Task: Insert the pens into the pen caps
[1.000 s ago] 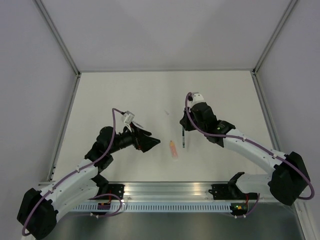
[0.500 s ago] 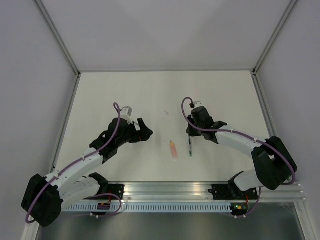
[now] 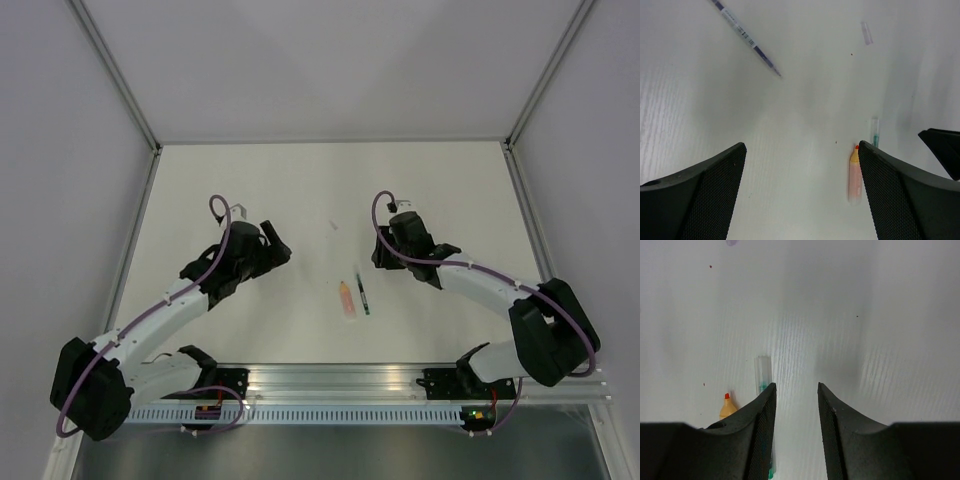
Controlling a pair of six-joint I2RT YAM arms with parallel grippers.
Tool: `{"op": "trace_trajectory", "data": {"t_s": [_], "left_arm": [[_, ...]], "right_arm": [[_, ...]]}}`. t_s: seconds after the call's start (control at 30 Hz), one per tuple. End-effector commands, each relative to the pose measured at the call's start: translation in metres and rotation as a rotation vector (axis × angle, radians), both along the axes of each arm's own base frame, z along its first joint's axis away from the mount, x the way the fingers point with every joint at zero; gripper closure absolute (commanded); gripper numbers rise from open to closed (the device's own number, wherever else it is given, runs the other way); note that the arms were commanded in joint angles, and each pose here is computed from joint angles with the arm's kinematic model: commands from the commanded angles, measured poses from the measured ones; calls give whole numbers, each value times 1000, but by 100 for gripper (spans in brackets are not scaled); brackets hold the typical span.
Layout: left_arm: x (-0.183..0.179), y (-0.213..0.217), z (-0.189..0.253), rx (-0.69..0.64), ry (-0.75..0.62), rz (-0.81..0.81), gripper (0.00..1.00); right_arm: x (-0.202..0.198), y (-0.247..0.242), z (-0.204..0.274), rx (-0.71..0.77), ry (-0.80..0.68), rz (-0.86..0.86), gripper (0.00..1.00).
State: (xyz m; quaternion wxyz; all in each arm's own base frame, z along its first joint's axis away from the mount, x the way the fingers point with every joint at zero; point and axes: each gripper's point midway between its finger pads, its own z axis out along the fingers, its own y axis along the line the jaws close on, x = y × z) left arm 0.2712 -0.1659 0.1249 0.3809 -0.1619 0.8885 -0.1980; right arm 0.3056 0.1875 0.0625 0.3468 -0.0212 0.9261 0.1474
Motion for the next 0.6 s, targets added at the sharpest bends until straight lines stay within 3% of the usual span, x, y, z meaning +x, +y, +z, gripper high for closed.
{"op": "trace_trajectory", "data": {"t_s": [0.0,0.23,0.3,0.43,0.57], "left_arm": [[6,22,8,-3,42,148,4],[34,109,-3,135,190,297,5],[25,130,-19,170,293,273,7],[-8,196,-43,171,458,499,12],[-32,212,-46,172,486,680,15]], "right_arm": [[2,6,30,91,-89,-3,55],[-14,16,65,240,-203,63,54],[-17,18,74,264,-220,74,53],[-22,22,84,296,-236,97,53],[-24,25,91,320,-243,118,53]]}}
